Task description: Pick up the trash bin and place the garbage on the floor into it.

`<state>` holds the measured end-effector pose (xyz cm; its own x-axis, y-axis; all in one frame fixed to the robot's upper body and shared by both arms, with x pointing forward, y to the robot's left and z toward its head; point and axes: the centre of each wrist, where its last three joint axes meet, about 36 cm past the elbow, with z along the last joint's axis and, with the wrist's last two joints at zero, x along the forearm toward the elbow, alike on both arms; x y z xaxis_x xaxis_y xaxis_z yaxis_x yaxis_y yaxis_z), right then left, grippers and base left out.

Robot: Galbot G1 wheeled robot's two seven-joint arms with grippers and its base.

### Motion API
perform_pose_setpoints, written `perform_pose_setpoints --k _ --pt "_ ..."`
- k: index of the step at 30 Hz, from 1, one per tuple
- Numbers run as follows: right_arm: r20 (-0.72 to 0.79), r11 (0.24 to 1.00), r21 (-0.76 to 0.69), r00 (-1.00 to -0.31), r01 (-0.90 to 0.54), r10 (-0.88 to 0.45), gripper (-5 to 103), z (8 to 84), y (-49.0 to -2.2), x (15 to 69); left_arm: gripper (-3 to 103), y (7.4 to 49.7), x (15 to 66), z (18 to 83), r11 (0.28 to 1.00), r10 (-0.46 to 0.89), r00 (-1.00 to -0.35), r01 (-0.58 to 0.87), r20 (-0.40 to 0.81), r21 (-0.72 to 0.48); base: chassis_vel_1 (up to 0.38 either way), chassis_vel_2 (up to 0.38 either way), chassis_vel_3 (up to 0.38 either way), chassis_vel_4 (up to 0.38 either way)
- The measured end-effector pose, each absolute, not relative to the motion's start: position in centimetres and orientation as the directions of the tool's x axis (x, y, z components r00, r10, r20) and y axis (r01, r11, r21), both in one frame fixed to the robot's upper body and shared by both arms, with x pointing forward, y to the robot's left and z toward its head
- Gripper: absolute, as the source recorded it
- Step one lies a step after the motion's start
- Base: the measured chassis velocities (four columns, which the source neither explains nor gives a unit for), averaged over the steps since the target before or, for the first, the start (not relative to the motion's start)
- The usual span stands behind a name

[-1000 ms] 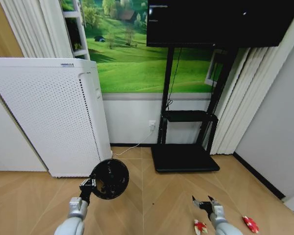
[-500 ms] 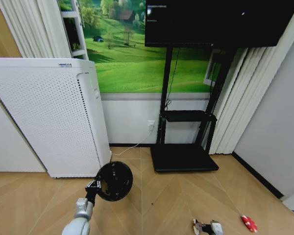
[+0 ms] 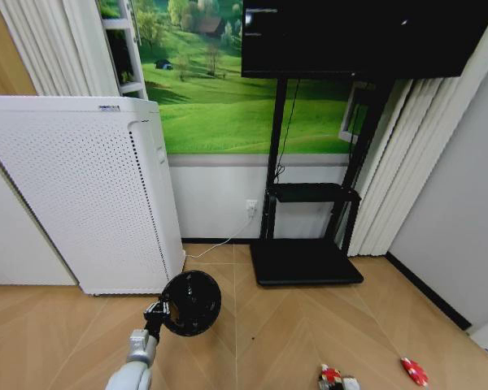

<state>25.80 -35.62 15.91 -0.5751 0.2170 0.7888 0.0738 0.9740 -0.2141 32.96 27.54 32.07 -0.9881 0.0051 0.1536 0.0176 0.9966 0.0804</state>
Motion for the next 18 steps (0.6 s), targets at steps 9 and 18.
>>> perform_pose_setpoints --k 9,18 --pt "0.789 0.972 -0.213 -0.571 0.095 0.228 95 14.7 -35.4 26.1 3 27.5 32.9 31.7 0.996 0.011 -0.987 0.025 0.158 0.084 0.000 0.000 0.000 0.000" --pt "0.777 0.973 -0.207 -0.587 0.102 0.227 63 14.2 -35.2 26.5 3 27.6 32.9 31.4 0.996 0.013 -0.987 0.028 0.162 0.090 0.000 0.000 0.000 0.000"
